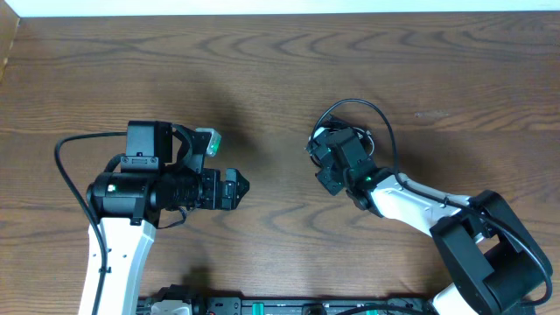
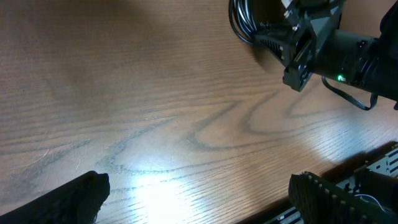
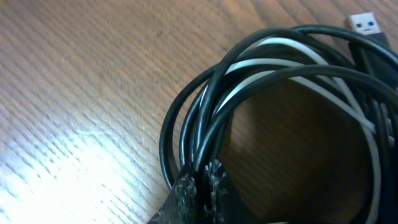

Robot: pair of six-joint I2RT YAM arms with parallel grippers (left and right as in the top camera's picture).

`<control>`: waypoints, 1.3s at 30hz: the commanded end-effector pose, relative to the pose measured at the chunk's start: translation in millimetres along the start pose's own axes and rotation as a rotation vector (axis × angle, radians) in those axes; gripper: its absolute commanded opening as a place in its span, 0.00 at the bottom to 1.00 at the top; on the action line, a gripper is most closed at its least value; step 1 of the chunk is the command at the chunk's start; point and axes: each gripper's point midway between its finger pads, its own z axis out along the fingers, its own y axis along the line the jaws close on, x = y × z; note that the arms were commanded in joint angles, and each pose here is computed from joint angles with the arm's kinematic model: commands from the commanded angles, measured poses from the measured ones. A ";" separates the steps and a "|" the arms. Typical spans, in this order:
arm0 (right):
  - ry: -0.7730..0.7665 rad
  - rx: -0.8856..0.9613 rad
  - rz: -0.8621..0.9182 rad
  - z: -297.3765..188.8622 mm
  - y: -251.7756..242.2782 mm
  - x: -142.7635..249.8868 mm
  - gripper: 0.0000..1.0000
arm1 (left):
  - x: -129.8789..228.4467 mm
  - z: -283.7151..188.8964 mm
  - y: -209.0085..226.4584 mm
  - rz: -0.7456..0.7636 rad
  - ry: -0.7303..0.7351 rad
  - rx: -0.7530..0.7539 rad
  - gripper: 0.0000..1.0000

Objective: Untangle cables
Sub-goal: 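Bring the left gripper to the bundle and grasp a black cable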

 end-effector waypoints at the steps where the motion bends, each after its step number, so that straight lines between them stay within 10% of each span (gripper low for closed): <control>1: -0.053 -0.006 0.084 -10.7 5.1 -14.3 0.01 | 3.9 2.7 -2.0 0.009 0.013 0.017 0.98; 12: -0.477 -0.011 0.096 -133.7 -3.4 -124.1 0.01 | -3.5 -6.1 -53.3 0.194 -0.048 0.318 0.99; 26: -0.543 -0.203 0.039 -160.2 32.0 -134.8 0.01 | -54.9 -20.5 -77.6 0.430 -0.293 0.426 0.98; 39: -0.616 -0.173 0.028 -186.1 36.9 -147.0 0.01 | -55.0 41.0 -76.5 0.413 -0.128 0.441 0.88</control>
